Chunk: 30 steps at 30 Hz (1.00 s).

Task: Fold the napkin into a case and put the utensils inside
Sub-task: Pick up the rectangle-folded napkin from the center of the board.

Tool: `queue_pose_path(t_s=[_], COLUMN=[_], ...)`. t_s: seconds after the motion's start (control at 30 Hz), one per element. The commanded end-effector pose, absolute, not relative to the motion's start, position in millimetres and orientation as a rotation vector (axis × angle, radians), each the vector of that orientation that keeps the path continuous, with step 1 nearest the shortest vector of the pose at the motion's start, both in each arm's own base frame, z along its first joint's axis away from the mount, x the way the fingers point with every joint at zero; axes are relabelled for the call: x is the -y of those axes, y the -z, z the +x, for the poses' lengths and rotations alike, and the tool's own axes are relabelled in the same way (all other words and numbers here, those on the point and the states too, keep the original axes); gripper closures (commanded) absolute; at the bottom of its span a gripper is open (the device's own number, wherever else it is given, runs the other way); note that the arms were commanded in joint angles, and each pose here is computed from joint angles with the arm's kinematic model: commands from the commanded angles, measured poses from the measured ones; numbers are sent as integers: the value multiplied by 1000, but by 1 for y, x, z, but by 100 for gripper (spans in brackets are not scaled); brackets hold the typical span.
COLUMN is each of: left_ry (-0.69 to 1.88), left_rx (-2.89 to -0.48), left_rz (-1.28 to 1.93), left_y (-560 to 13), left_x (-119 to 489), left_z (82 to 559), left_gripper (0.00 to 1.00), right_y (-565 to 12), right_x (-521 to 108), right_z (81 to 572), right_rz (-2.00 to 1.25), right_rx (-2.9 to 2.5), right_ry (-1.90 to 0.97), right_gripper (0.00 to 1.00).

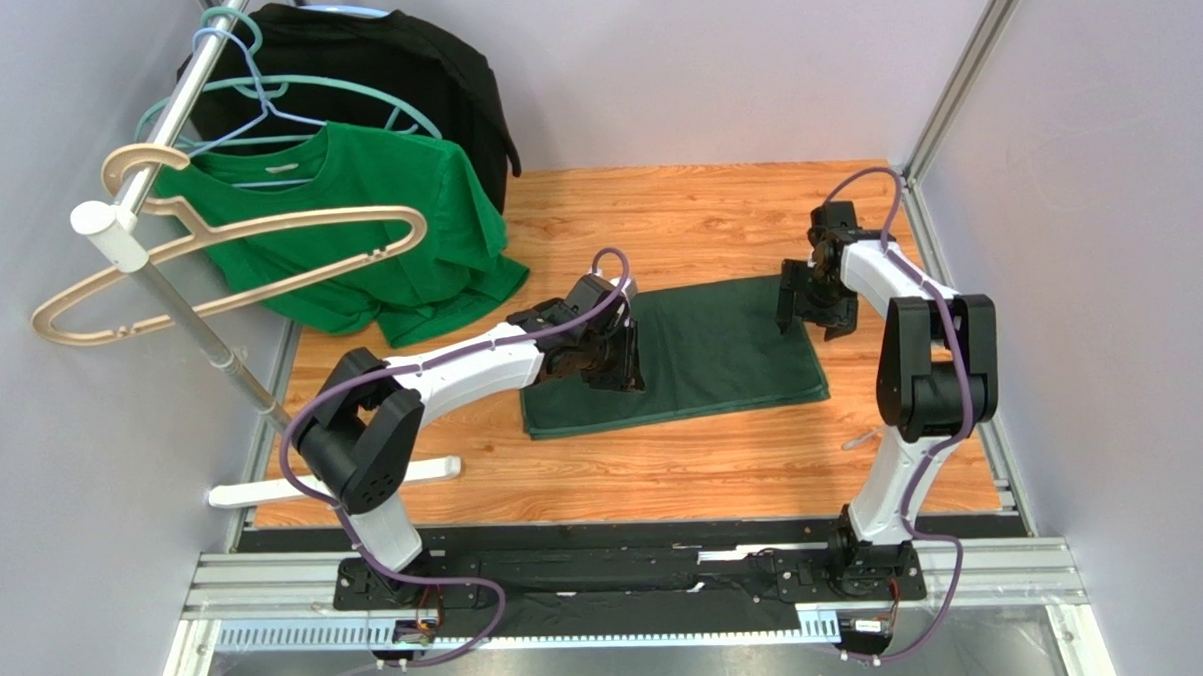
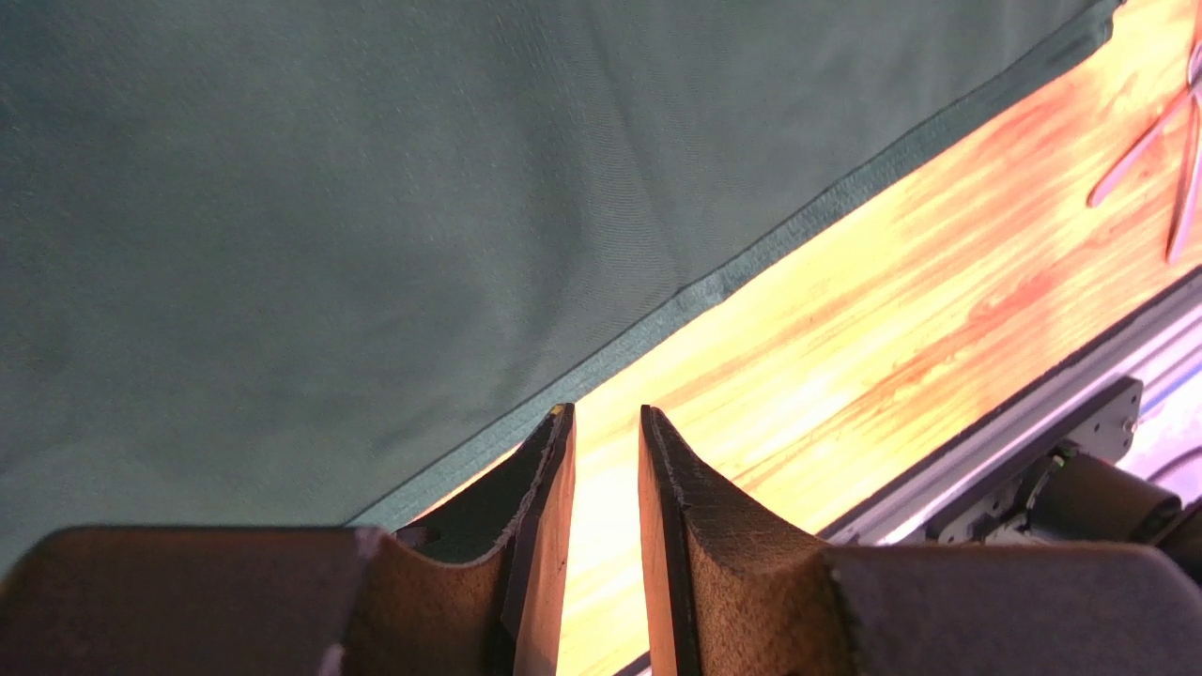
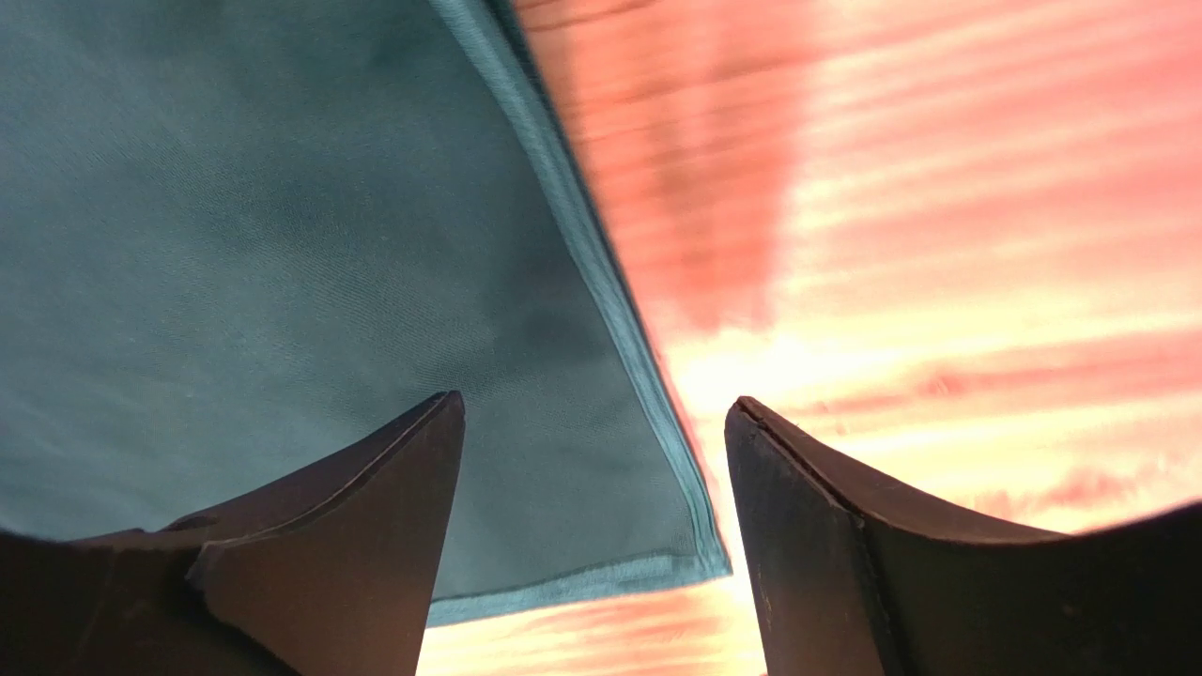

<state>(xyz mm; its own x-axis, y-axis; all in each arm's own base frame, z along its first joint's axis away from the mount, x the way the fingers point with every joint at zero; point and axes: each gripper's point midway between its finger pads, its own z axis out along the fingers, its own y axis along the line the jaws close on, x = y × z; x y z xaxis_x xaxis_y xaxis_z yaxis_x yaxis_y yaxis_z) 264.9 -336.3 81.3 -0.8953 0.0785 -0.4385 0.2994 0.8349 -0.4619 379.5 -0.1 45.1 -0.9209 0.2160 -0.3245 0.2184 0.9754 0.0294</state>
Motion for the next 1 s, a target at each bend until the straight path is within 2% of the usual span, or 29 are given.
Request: queue_pose_path(t_s=[0.0,0.2,0.4,0.43,0.5,0.6,0.7,0.73,0.8,0.83,0.97], left_ry=[786,801,833,843,865,874,869,861,852,850,769], left_rx=[-2585,-2575,-2556,-2551,-2530,-2507,-2508,-2510,-2517,-2520,-2561], left_rz=[325,328,312,308,289,276,270,265,255,250,218], left_y=[-92,-97,-110,-113,-120,-131,-133,-132,-128,-125,-104], left_x=[341,345,358,361,366,370,374,374,377,378,387], left_z=[265,267,278,279,283,290,295,298,304,308,334], left_gripper=[68,68,69,69,69,69,69,69,69,69,71], right_y=[-42,-21,-7,-5,1,5,2,0,-9,-12,-30], right_x=[-1,-5,-16,-15,-19,-18,-21,-21,-23,-24,-15], right_z=[394,383,369,367,362,360,362,362,367,367,364], right_rz=[158,185,137,128,121,122,124,129,147,159,206], right_rx=[-2781,-2839,-2886,-2892,-2907,-2900,-2886,-2879,-2848,-2842,-2799], right_ry=[-56,-76,32,69,108,184,163,163,139,131,197], right_gripper=[27,29,39,45,49,63,77,85,91,99,100])
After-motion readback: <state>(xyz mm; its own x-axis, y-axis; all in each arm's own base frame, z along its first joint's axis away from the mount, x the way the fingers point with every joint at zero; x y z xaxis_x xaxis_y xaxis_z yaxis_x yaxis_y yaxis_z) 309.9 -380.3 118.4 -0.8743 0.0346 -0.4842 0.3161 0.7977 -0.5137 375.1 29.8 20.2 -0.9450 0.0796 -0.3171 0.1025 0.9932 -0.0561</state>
